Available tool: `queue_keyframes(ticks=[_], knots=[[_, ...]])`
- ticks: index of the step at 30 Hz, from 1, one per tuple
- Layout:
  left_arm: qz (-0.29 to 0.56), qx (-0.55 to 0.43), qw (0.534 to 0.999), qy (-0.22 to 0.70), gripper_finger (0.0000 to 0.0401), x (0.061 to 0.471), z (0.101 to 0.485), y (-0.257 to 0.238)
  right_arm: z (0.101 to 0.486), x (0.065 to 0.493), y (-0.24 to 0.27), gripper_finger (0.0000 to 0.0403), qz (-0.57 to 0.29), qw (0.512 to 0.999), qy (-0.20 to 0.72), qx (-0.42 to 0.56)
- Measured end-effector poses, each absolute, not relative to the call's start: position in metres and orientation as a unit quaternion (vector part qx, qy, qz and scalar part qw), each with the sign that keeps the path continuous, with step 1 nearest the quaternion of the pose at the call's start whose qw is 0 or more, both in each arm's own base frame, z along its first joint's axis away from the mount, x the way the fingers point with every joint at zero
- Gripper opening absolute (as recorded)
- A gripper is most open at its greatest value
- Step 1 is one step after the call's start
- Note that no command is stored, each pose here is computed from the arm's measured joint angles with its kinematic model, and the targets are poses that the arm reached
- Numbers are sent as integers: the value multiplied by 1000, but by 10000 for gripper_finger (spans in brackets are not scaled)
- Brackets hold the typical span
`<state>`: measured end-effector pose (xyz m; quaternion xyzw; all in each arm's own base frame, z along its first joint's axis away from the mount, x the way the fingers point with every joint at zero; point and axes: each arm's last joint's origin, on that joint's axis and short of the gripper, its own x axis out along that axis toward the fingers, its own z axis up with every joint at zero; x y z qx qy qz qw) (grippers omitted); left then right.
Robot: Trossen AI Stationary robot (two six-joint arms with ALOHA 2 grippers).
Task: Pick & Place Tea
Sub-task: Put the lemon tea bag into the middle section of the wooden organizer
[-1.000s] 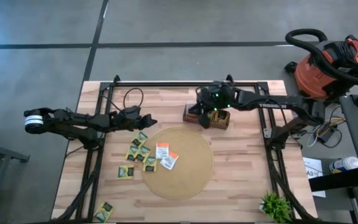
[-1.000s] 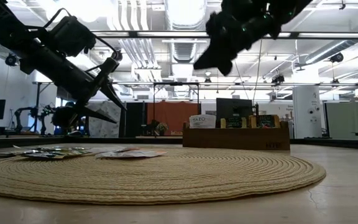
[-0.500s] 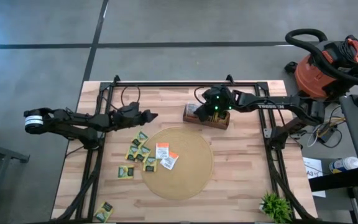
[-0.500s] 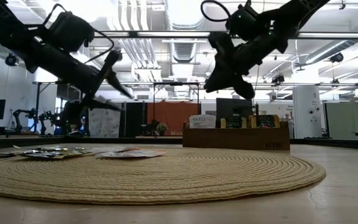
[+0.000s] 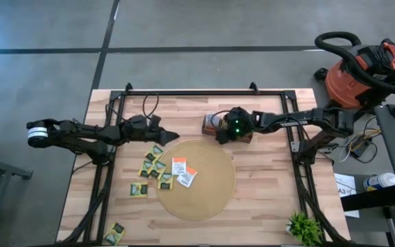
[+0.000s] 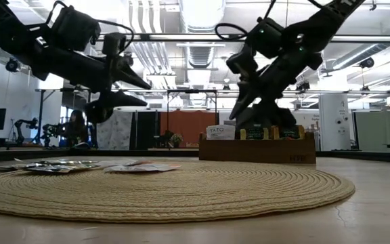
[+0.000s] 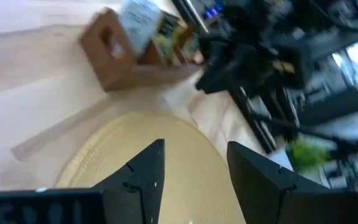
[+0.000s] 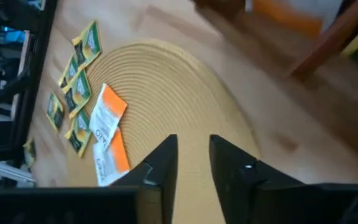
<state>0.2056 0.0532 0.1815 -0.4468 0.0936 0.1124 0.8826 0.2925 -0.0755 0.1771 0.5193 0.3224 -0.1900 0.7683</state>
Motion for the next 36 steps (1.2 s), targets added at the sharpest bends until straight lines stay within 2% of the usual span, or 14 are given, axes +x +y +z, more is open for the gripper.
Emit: queue_keyframes(ticks=[3, 7, 13, 20, 26, 31, 36], knots=[[78, -429, 892, 118, 168, 206, 179, 51, 176, 303, -67, 122, -186, 757, 321, 538], [52, -424, 887, 174, 168, 206, 171, 48, 186, 320, -58, 153, -170, 766, 305, 539], [17, -436, 866, 243, 168, 204, 167, 44, 202, 341, -54, 176, -159, 789, 286, 519], [-22, -461, 793, 398, 166, 198, 169, 31, 204, 352, -53, 174, -153, 796, 290, 509], [-47, -394, 736, 548, 152, 190, 194, 6, 200, 349, -52, 173, -158, 792, 310, 501], [-48, -349, 685, 638, 142, 181, 220, -28, 203, 347, -54, 171, -127, 812, 342, 455], [-123, -276, 659, 689, 142, 165, 225, -82, 205, 346, -54, 171, -97, 833, 370, 400]])
